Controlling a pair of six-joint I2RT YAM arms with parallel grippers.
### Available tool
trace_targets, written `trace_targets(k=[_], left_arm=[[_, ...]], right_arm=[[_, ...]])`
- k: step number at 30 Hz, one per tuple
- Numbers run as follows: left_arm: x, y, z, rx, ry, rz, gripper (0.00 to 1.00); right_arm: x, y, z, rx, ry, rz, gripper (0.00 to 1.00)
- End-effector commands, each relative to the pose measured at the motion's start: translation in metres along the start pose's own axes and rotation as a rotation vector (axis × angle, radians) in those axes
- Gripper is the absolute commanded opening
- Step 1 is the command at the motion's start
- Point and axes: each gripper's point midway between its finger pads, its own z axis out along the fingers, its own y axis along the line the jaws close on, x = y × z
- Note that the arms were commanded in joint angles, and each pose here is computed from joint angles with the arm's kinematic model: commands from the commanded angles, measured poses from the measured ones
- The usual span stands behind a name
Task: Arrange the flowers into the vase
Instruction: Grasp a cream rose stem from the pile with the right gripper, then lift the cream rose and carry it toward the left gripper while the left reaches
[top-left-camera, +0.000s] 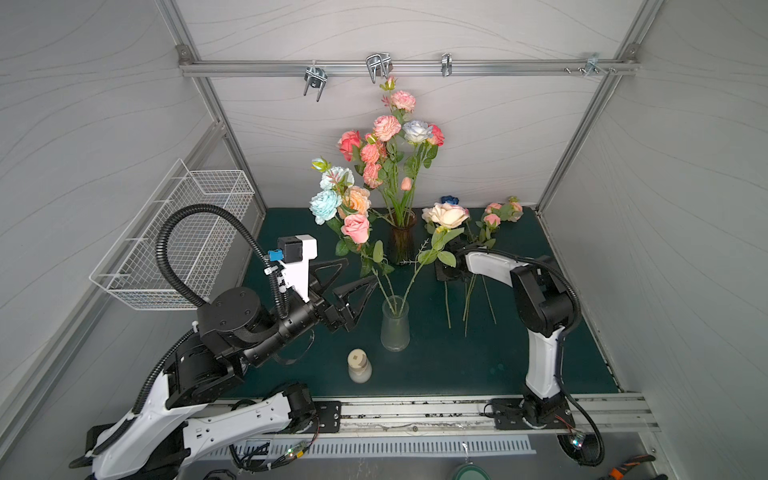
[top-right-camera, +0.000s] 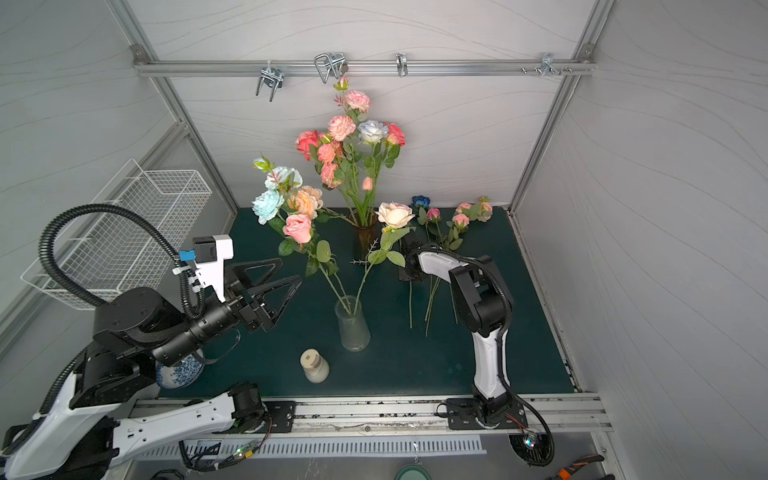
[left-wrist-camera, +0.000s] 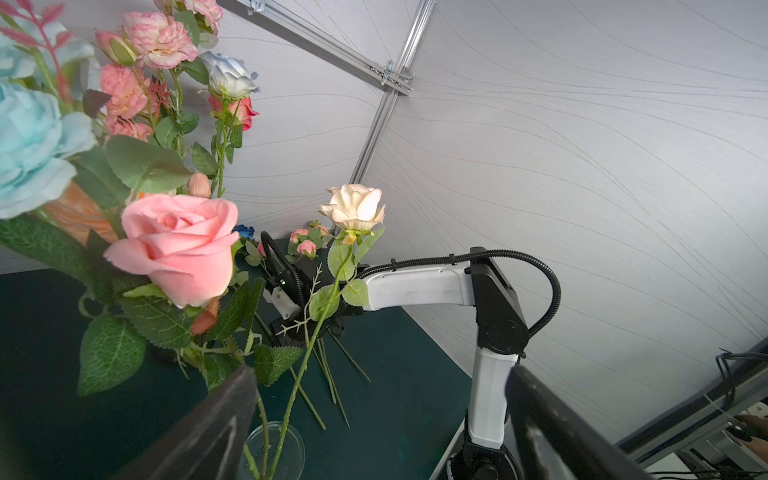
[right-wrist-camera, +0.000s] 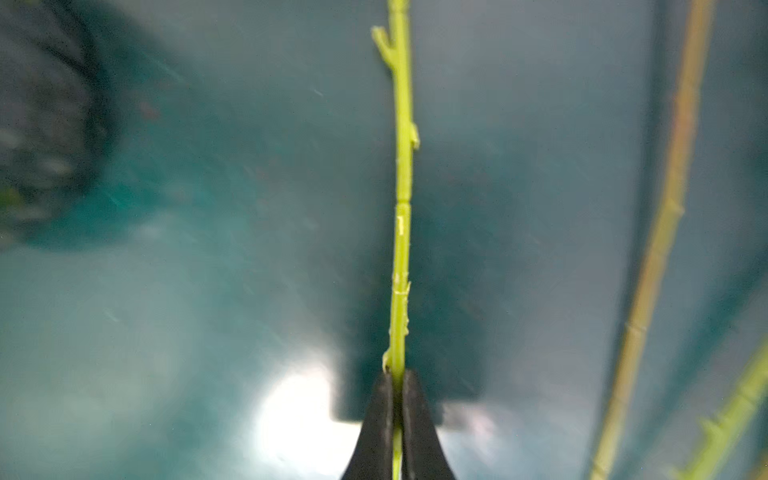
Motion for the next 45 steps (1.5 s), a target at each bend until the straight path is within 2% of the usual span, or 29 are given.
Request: trace_targets(k=[1, 5, 13, 21, 26, 31, 34, 37, 41, 45], left_arm=[[-0.002, 0.0, -0.005, 0.009, -0.011, -0.018, 0.95], [-0.002, 0.001, -0.009, 0.019, -0.029, -0.027, 0.95], [-0.004, -0.001, -0.014, 0.037, -0.041, -0.031, 0.95], [-0.011, -0.011, -0.016, 0.08, -0.052, -0.015, 0.96], [-0.02, -0.029, -0.014, 0.157, -0.057, 0.009, 0.97], [-0.029, -0.049, -0.005, 0.219, -0.032, 0.056, 0.97], [-0.034, -0.06, 0.004, 0.246, -0.015, 0.084, 0.97], [-0.036, -0.072, 0.015, 0.283, 0.014, 0.105, 0.97], [-0.034, -0.086, 0.027, 0.332, 0.049, 0.122, 0.94], [-0.03, -0.09, 0.036, 0.346, 0.072, 0.128, 0.93]], right_arm=[[-0.022, -0.005, -0.04, -0.044, -0.159, 0.059, 0.0], [-0.03, -0.015, -0.082, -0.097, -0.278, 0.17, 0.0], [-0.018, -0.048, -0.161, -0.136, -0.464, 0.34, 0.0], [0.0, -0.076, -0.264, -0.176, -0.727, 0.426, 0.0], [0.008, -0.072, -0.338, -0.308, -0.89, 0.411, 0.0], [0.019, -0.052, -0.417, -0.512, -1.063, 0.292, 0.0], [0.025, -0.028, -0.459, -0.67, -1.112, 0.173, 0.0], [0.031, 0.009, -0.491, -0.871, -1.07, 0.003, 0.0], [0.041, 0.059, -0.515, -1.126, -0.929, -0.177, 0.0], [0.055, 0.1, -0.523, -1.229, -0.838, -0.309, 0.0]])
